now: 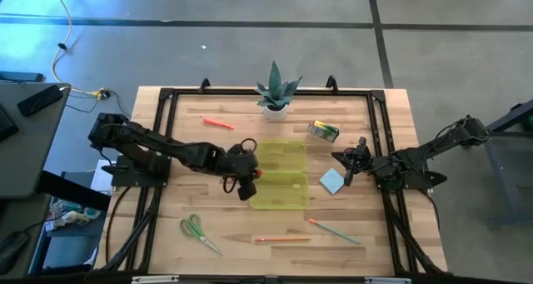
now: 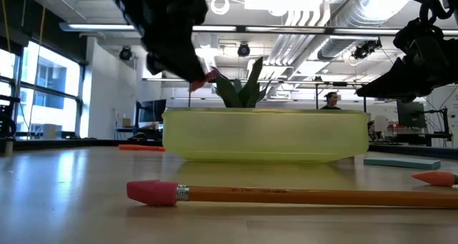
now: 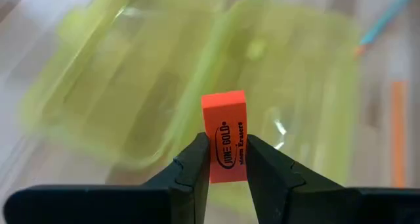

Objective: Pack school essentials
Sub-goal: Put the orange eraser into the yellow supply box, then put the blue pencil into the yellow supply box

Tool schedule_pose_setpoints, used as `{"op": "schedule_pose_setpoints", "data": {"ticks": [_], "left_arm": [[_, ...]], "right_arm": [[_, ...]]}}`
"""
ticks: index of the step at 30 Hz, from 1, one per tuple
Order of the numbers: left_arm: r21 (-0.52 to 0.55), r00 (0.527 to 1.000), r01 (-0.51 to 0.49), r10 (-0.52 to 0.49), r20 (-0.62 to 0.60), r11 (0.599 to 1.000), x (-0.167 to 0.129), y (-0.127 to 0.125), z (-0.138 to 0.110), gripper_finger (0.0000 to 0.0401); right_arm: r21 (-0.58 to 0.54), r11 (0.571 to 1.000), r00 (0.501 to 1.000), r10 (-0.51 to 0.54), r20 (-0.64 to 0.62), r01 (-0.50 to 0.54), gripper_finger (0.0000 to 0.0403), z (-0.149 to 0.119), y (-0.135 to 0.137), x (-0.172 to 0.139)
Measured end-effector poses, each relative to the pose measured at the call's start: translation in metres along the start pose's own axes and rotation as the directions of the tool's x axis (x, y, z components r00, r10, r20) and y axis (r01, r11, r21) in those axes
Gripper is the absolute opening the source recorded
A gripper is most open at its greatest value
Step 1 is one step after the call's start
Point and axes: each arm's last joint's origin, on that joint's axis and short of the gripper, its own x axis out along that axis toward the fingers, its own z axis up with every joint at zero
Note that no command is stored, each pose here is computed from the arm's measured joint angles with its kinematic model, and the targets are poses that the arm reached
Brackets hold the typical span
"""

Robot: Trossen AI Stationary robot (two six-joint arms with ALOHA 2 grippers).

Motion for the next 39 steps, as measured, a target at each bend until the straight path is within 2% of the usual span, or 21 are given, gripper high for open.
{"op": "schedule_pose_setpoints", "data": {"ticks": [14,21,34,39], "left_arm": [[0.091,0.992,0.076,-0.066,-0.112,0.993,0.047,-0.006,-0.018,0.0080],[0.092,0.990,0.073,-0.061,-0.129,0.993,0.052,0.000,-0.018,0.0086],[0.105,0.992,0.050,-0.038,-0.118,0.993,0.053,0.008,-0.015,0.0160],[0.066,0.985,0.110,-0.100,-0.142,0.992,0.047,0.014,-0.010,0.0169]], "right_arm": [[0.001,1.000,1.000,-0.007,0.002,0.007,0.0000,0.000,0.000,0.000],[-0.001,1.000,1.000,-0.016,0.004,0.016,0.0000,0.000,0.000,0.000],[-0.025,1.000,1.000,-0.014,0.004,0.014,0.0000,0.000,0.000,0.000],[-0.034,0.999,1.000,-0.012,-0.001,0.012,0.0000,0.002,0.000,0.000]]}}
